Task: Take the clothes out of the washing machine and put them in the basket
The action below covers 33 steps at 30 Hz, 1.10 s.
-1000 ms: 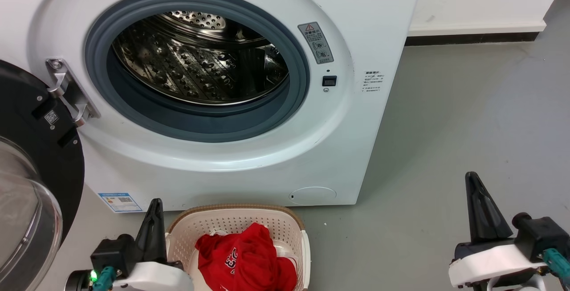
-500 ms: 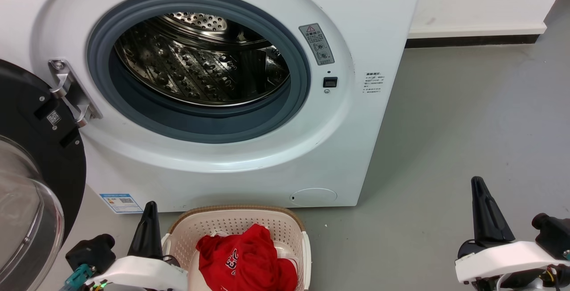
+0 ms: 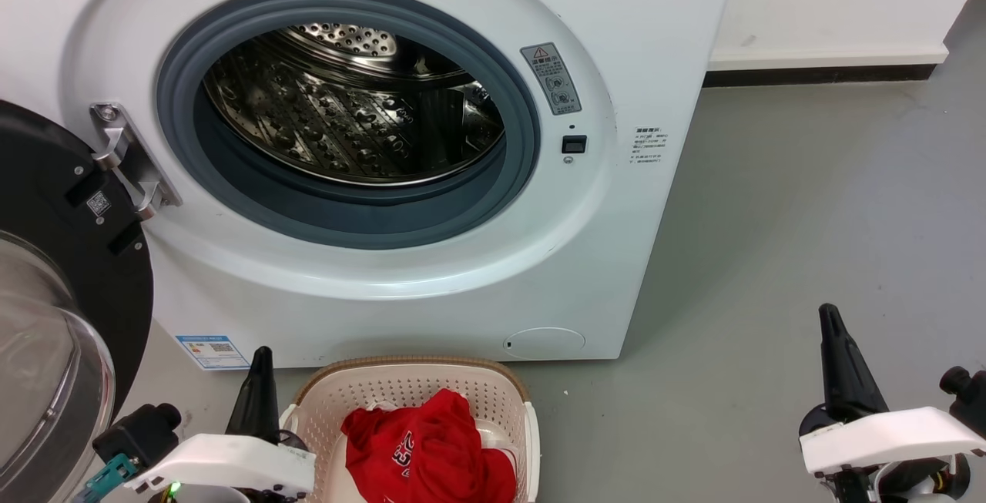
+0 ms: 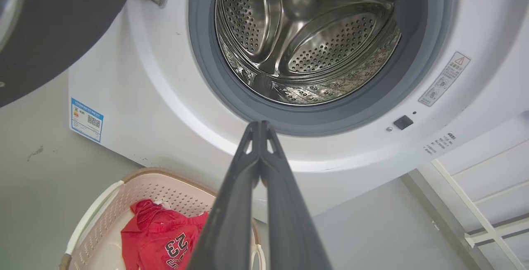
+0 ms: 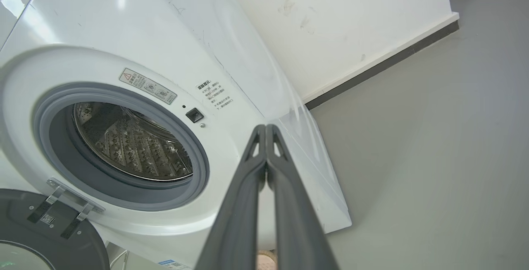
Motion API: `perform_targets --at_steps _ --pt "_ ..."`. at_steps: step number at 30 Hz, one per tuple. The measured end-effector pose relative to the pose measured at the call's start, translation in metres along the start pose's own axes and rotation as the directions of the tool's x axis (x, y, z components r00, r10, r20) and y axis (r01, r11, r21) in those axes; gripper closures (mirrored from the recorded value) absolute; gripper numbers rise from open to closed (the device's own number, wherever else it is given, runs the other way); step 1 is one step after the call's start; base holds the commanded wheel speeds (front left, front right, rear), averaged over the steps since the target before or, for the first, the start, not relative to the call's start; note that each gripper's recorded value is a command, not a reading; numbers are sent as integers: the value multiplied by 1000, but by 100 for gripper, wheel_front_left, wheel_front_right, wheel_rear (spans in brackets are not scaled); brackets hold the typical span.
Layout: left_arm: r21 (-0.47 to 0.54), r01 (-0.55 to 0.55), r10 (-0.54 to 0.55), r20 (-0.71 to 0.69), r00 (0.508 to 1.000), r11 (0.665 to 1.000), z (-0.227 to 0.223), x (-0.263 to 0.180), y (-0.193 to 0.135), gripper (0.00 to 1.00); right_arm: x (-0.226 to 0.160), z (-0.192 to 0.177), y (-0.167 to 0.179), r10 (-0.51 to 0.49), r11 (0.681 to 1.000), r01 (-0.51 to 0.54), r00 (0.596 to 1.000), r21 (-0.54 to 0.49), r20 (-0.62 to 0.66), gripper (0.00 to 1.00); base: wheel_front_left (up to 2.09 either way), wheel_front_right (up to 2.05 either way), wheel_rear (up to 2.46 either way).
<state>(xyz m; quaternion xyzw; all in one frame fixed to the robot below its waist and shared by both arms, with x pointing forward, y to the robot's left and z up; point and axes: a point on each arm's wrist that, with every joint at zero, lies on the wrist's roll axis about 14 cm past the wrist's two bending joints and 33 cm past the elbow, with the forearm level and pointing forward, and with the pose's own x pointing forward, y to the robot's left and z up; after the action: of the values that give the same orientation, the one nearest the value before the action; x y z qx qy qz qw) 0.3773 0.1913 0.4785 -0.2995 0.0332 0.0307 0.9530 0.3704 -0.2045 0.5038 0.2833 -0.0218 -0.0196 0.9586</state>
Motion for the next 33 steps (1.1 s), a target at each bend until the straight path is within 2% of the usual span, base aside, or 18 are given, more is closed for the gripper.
perform_targets --at_steps 15,29,33 --pt "-214 -14 10 -16 1000 977 1 3 2 100 4 -2 -3 -21 976 25 1000 217 -19 100 0 0 0" --pt "-380 -11 3 -23 1000 925 4 5 1 100 6 -4 -4 -30 921 43 999 387 -40 100 0 0 0" --pt "-441 -9 -2 -25 1000 897 5 5 1 100 8 -4 -4 -28 891 45 999 451 -43 100 0 0 0"
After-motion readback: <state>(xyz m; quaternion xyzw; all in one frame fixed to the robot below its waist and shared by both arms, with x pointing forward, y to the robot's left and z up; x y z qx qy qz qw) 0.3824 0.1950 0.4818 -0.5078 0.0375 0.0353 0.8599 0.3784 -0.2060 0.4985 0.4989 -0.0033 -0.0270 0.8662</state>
